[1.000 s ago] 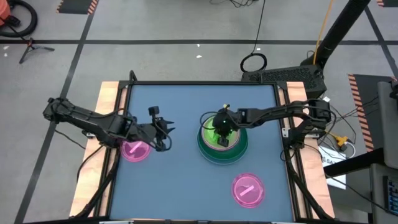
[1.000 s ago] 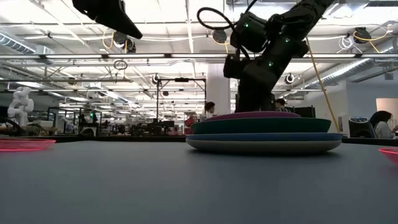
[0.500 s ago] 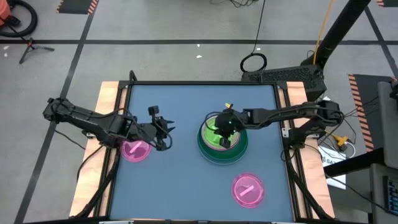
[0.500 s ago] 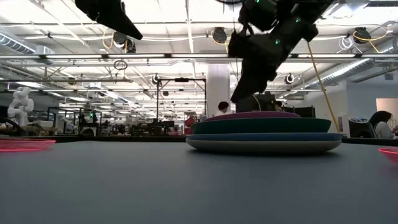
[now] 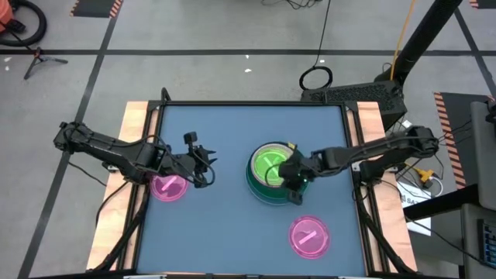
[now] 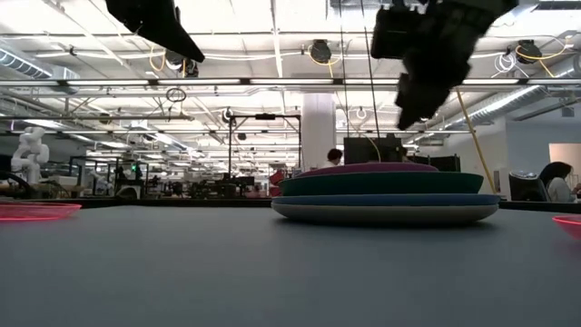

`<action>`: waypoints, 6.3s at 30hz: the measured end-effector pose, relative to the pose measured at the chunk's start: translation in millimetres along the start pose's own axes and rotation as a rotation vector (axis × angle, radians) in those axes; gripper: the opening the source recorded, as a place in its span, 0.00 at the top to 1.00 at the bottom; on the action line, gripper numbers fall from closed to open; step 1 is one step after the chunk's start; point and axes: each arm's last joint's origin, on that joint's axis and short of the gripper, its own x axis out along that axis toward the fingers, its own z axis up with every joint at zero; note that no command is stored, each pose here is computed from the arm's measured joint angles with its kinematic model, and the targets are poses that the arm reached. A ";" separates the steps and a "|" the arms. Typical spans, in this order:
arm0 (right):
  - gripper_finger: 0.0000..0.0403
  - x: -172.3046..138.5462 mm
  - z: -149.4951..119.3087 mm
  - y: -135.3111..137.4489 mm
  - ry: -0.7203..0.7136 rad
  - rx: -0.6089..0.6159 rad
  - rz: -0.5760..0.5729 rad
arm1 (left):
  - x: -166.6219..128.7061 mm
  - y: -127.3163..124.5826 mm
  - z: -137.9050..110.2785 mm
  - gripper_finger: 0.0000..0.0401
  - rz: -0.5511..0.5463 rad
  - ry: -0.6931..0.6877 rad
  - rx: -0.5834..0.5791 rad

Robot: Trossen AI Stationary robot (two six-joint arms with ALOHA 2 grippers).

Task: Stack plastic plates
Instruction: Stack the bottom light pink plate on top of the light green plate, then stack the light pink plate on top of the light pink plate

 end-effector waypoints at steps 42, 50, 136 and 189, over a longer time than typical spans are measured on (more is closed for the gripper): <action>0.63 31.0 -85.5 71.4 0.462 -0.044 -0.140 | -0.1 0.0 0.2 0.73 0.000 -0.001 -0.016; 0.63 45.0 -97.1 63.8 0.408 -0.024 -0.097 | -0.1 0.0 0.4 0.73 0.000 -0.003 -0.016; 1.00 -31.9 57.1 -132.3 0.105 0.351 -0.054 | -0.1 0.1 -1.3 0.73 0.000 0.013 -0.006; 0.77 2.0 66.8 -32.9 -0.055 -0.311 0.000 | -1.2 -1.9 -1.6 0.73 -0.014 0.014 -0.179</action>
